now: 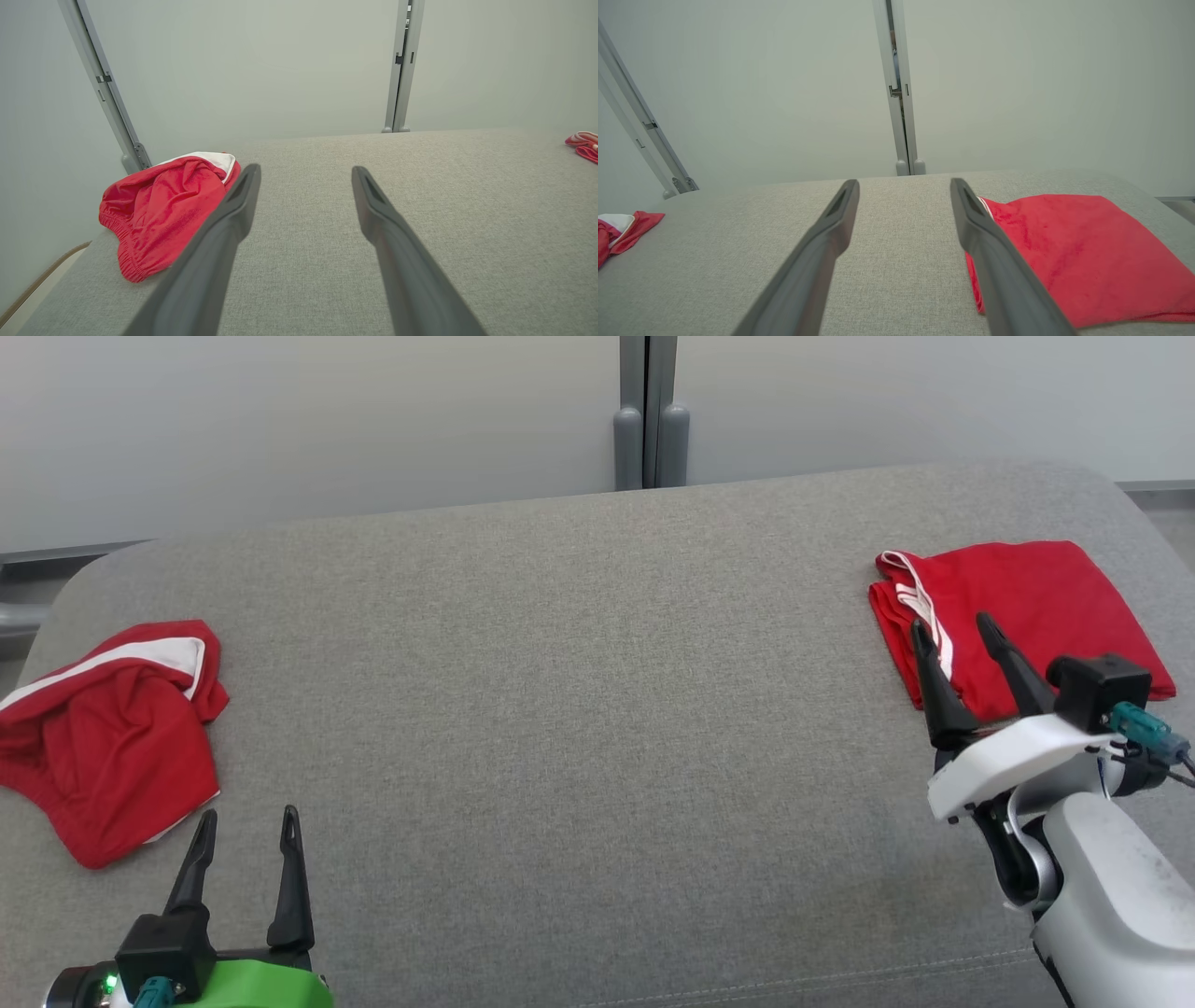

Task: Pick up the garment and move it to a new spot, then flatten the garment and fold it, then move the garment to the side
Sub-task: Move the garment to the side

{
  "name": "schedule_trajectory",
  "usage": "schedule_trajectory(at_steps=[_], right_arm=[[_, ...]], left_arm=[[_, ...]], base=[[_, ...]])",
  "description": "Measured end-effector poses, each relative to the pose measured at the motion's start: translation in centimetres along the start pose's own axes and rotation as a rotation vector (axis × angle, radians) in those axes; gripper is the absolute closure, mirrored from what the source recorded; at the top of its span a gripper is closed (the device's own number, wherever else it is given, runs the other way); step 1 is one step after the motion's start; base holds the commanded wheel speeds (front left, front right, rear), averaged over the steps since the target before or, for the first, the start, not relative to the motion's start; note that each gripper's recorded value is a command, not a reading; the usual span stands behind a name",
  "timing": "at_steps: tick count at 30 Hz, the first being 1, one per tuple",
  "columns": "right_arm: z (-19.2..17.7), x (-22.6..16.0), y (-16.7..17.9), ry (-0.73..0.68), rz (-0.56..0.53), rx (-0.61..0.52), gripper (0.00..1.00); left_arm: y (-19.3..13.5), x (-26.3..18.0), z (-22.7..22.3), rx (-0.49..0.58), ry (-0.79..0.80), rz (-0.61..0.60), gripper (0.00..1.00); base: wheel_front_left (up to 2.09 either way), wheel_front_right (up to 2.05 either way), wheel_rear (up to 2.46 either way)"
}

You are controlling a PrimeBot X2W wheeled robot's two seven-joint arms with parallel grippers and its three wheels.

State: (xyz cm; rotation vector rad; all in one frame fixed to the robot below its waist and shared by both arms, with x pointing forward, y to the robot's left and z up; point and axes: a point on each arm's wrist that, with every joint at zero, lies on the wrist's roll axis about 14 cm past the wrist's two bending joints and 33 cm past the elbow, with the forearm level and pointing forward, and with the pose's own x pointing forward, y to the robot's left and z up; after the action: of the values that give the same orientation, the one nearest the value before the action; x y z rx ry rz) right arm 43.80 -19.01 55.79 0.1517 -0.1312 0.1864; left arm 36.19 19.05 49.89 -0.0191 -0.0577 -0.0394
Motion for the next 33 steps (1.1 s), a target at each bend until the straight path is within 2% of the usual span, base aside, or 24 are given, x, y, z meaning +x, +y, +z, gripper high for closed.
schedule_trajectory(at_steps=[5, 15, 19, 33], right_arm=[[-1.4, -2.1, 1.3, 0.010, -0.003, 0.014, 0.00], [-2.5, -5.1, 1.8, 0.027, -0.015, -0.051, 0.00], [-3.0, -6.1, 2.1, 0.037, -0.020, -0.041, 0.00], [-4.2, -7.7, 1.5, 0.080, -0.033, -0.044, 0.00]], left_arm=[[0.2, -0.5, 0.1, -0.002, -0.004, 0.009, 0.00], [0.6, -1.3, 0.4, -0.009, -0.012, 0.023, 0.00], [0.6, -1.7, 0.2, -0.032, -0.006, 0.026, 0.00], [0.7, -2.1, 0.0, -0.060, 0.000, 0.009, 0.00]], base=[[0.00, 0.00, 0.00], [0.00, 0.00, 0.00], [0.00, 0.00, 0.00], [0.00, 0.00, 0.00]])
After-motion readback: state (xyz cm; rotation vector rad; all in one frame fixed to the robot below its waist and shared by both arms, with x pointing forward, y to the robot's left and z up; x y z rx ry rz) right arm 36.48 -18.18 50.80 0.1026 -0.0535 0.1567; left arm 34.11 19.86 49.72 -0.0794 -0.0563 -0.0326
